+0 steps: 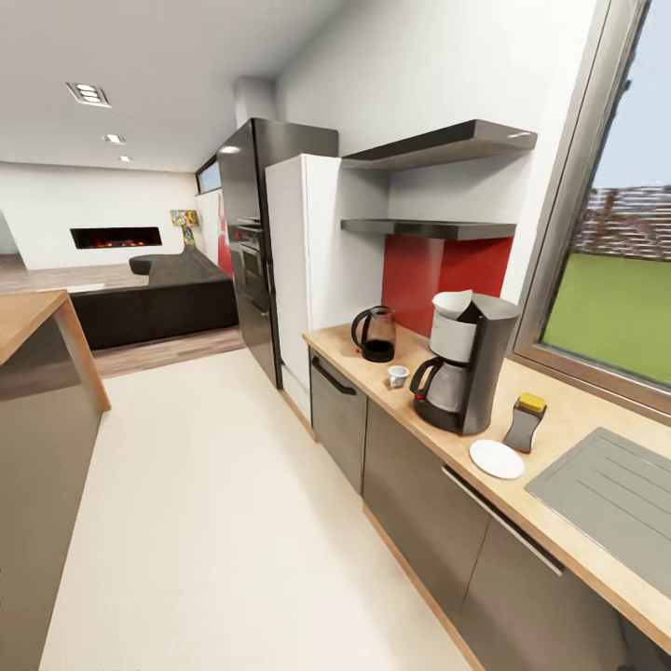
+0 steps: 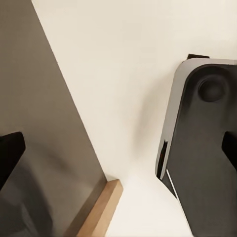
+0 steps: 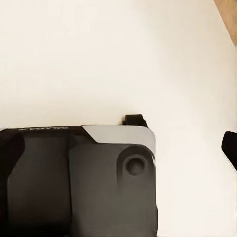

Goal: Set up a coffee station on the kitchen countertop: keep the coffee maker on the countertop, move the bottle of coffee from the kitchen shelf to the counter next to the coffee maker, place a paper coffee filter on top of the coffee maker, put the saucer next to the coffee maker with the coffee cup on the saucer, and place the electric kettle next to the coffee maker.

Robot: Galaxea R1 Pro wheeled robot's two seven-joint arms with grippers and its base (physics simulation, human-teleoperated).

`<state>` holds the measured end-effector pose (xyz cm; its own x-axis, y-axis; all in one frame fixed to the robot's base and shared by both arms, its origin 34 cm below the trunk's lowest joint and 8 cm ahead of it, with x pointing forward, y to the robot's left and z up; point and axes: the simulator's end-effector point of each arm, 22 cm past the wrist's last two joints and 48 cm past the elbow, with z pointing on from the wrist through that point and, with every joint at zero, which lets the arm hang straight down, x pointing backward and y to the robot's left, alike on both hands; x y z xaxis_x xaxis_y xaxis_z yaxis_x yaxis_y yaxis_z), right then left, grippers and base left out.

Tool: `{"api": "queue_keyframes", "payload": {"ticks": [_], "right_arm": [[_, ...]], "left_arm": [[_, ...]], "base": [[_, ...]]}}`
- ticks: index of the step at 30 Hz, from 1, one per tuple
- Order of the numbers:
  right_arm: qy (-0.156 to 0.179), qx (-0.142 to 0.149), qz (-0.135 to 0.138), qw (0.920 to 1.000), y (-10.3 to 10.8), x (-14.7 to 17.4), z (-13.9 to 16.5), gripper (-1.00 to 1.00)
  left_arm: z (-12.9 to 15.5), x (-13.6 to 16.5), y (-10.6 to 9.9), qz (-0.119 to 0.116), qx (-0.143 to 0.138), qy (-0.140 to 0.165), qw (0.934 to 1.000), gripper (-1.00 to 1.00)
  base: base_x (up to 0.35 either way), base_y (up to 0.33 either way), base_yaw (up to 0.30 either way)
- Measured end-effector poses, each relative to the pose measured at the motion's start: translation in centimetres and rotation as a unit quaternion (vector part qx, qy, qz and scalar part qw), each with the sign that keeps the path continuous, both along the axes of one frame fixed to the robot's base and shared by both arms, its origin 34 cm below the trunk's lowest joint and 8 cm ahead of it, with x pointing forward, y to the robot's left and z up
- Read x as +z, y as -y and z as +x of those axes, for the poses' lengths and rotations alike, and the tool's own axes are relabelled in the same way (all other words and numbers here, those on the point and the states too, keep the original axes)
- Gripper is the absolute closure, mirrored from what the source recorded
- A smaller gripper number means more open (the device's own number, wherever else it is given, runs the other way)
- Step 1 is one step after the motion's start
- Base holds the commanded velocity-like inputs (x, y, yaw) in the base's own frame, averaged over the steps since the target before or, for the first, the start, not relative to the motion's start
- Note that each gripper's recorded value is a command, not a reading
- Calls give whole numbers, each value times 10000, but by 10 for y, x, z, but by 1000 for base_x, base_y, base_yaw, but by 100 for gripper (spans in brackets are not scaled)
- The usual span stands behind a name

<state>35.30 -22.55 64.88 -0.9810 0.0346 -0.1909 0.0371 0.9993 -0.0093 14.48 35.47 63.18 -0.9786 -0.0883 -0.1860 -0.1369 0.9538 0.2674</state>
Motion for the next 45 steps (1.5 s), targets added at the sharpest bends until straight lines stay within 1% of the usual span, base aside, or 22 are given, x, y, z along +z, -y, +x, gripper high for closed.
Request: {"api": "queue_keyframes", "payload": {"ticks": [1, 3, 4, 6, 7, 10, 21, 25, 27, 30, 33, 45], "right_arm": [[-1, 37, -16, 10000, 1, 0, 0, -100], [25, 351, -123, 9993, 3, 0, 1, -100], [57, 728, -248, 9970, 4, 1, 3, -100], [71, 903, -296, 9955, 5, 1, 4, -100], [74, 936, -291, 9952, 3, 1, 4, -100], [76, 986, -281, 9947, 1, 1, 4, -100], [78, 973, -257, 9949, -2, 1, 4, -100], [50, 918, -239, 9955, -2, 1, 3, -100], [35, 882, -137, 9960, -6, 0, 2, -100], [26, 905, 18, 9959, -13, 0, 1, -100], [25, 921, 88, 9957, -15, 1, 0, -100], [49, 927, 78, 9957, -9, 2, 0, -100]], "left_arm": [[0, 0, 0, -2, 0, 1, 10000, -100], [-1, 0, 1, -9, 1, -2, 10000, -100], [-3, 0, 1, -4, -2, -21, 10000, -100], [-10, -1, -1, 5, -6, -89, 10000, -100], [-13, -1, -1, 7, -6, -119, 9999, -100], [-22, -2, 1, -6, 3, -210, 9998, -100], [-23, -2, 2, -19, 25, -216, 9998, -100], [-22, -2, 2, -19, 26, -209, 9998, -100], [-21, -2, 2, -23, 31, -199, 9998, -100], [-21, -2, 2, -22, 40, -190, 9998, -100], [-20, -2, 2, -22, 57, -174, 9998, -100], [-16, -2, 2, -25, 56, -118, 9999, -100]], "base": [[0, 0, 9], [0, 0, 4], [0, 0, 1], [0, 0, 0], [0, 0, 0], [0, 0, 0], [0, 0, 0], [0, 0, 0], [0, 0, -38], [0, 0, -176], [46, 25, -243], [222, 195, -274]]}}
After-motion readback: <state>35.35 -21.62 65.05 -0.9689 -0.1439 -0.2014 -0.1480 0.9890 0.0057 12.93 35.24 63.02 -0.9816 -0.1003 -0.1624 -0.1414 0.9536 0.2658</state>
